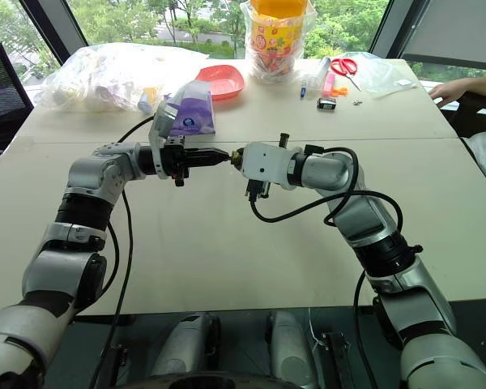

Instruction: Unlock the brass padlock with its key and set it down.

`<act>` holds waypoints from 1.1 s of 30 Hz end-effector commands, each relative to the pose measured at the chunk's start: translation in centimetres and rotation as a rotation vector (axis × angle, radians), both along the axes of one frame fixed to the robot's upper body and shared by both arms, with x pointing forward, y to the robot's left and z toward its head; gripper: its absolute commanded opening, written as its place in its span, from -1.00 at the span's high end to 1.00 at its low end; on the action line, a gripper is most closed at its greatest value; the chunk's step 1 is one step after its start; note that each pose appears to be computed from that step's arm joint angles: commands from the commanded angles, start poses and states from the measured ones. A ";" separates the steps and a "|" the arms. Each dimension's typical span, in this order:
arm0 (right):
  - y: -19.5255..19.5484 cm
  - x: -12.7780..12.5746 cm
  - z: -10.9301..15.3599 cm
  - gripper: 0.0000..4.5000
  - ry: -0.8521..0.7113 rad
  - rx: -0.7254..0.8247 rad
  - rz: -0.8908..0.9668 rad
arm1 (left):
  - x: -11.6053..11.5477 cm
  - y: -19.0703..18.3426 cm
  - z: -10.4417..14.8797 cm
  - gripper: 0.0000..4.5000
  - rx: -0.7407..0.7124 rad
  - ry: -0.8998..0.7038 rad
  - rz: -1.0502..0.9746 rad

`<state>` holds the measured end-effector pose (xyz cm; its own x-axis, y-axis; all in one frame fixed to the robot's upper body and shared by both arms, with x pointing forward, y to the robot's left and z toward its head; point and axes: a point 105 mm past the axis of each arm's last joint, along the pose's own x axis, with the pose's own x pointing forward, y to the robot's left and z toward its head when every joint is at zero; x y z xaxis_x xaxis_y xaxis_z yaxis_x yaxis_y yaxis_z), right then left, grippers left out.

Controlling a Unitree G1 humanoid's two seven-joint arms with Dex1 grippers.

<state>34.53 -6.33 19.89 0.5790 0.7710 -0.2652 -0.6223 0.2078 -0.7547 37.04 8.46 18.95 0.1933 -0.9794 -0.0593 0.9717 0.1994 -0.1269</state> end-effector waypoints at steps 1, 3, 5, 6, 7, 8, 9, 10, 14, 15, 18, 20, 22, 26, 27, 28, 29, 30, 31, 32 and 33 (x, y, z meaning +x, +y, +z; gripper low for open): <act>1.0 -1.2 2.5 0.69 -0.014 0.099 0.054 | -0.1 -0.2 -0.2 0.99 0.099 -0.156 0.002; 1.1 -1.4 2.5 0.69 0.028 0.120 0.059 | 0.5 -0.4 0.3 0.99 0.097 -0.264 0.052; 1.1 -1.5 2.6 0.69 0.066 0.143 0.056 | 0.3 -0.6 -0.2 0.99 0.159 -0.366 0.044; 1.1 -1.5 2.6 0.69 0.082 0.153 0.054 | 0.1 -0.6 -0.6 0.99 0.193 -0.409 0.026; 1.1 -1.5 2.6 0.69 0.094 0.159 0.052 | 0.0 -0.6 -0.8 0.99 0.213 -0.438 0.014; 1.1 -1.5 2.5 0.69 0.104 0.163 0.051 | -0.1 -0.6 -0.9 0.99 0.223 -0.472 0.014; 1.0 -1.5 2.5 0.69 0.113 0.166 0.050 | -0.1 -0.7 -0.8 0.99 0.226 -0.498 0.010; 1.0 -1.6 2.5 0.69 0.125 0.171 0.049 | -0.2 -0.7 -0.8 0.99 0.231 -0.525 0.007; 1.0 -1.6 2.5 0.69 0.126 0.168 0.046 | 0.1 -0.4 -1.2 0.99 0.255 -0.483 0.013; 1.0 -1.5 2.5 0.69 0.120 0.163 0.046 | 0.3 -0.3 -1.2 0.99 0.243 -0.444 0.023; 0.8 -1.3 2.1 0.69 0.023 0.060 0.040 | 0.7 0.7 0.3 0.99 0.093 -0.183 0.060; 0.6 -1.1 1.8 0.69 -0.026 0.009 0.040 | 0.4 1.1 1.2 0.99 0.023 -0.073 0.045; 0.6 -1.0 1.6 0.69 -0.063 -0.021 0.045 | 0.4 1.4 2.4 0.99 -0.059 0.023 0.050; 0.7 -0.9 1.7 0.69 -0.089 -0.019 0.047 | 0.1 1.2 2.5 0.38 -0.062 0.057 0.047; 0.7 -0.8 1.7 0.69 -0.093 -0.017 0.047 | 0.1 1.1 2.4 0.23 -0.053 0.051 0.053; 0.7 -0.8 1.8 0.69 -0.097 -0.019 0.048 | 0.0 0.9 2.3 0.06 -0.046 0.048 0.047; 0.7 -0.8 1.8 0.69 -0.099 -0.020 0.049 | -0.1 0.7 2.2 -0.12 -0.043 0.048 0.043; 0.7 -0.8 1.8 0.69 -0.103 -0.022 0.050 | -0.2 0.5 2.2 -0.29 -0.040 0.046 0.041; 0.7 -0.8 1.8 0.69 -0.104 -0.023 0.049 | -0.4 0.2 2.1 -0.43 -0.036 0.048 0.026; 0.7 -0.7 1.9 0.69 -0.108 -0.027 0.047 | -0.6 0.0 2.0 -0.43 -0.032 0.047 0.010; 0.7 -0.7 1.9 0.69 -0.111 -0.029 0.046 | -0.8 -0.2 1.9 -0.43 -0.030 0.046 -0.001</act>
